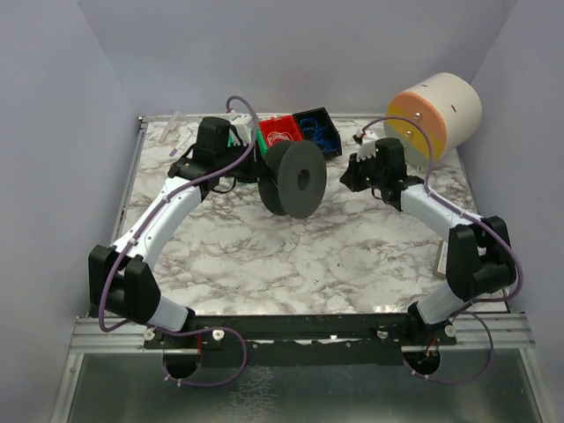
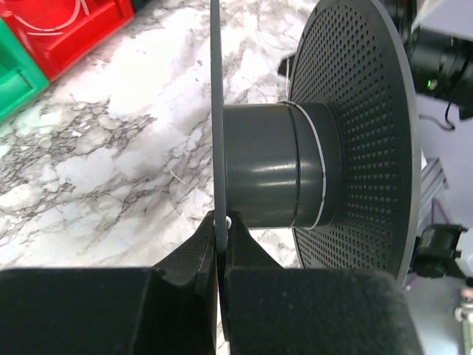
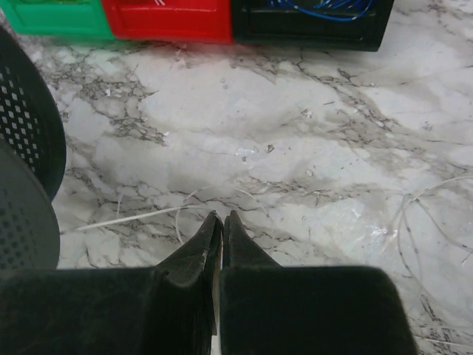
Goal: Wrap the cables
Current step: Wrap the cable around the cable reel.
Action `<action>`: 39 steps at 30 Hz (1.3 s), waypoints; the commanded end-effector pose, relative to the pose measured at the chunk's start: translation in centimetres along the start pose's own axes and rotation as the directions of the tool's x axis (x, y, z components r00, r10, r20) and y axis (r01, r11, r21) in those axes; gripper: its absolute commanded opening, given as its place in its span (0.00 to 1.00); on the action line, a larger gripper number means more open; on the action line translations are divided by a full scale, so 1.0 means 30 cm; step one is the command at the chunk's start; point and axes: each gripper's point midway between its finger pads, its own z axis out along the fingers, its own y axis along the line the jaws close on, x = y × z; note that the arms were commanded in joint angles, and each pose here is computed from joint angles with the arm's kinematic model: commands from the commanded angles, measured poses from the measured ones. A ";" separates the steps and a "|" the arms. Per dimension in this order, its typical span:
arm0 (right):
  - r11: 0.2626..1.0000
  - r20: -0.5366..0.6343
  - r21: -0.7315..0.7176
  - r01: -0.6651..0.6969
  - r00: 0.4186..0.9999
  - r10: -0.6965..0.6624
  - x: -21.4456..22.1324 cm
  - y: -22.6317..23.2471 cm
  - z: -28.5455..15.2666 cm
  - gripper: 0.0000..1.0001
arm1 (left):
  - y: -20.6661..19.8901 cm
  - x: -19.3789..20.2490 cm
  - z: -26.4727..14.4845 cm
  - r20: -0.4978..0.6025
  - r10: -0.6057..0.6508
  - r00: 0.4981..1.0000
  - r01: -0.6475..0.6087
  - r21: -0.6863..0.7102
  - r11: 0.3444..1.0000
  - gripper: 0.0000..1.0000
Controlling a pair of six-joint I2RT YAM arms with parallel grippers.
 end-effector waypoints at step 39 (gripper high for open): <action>0.593 0.102 -0.780 0.198 0.976 -0.193 0.080 0.298 -0.127 0.80 | -0.432 -0.171 -0.197 0.184 0.361 0.914 -0.392 0.176 0.903 0.00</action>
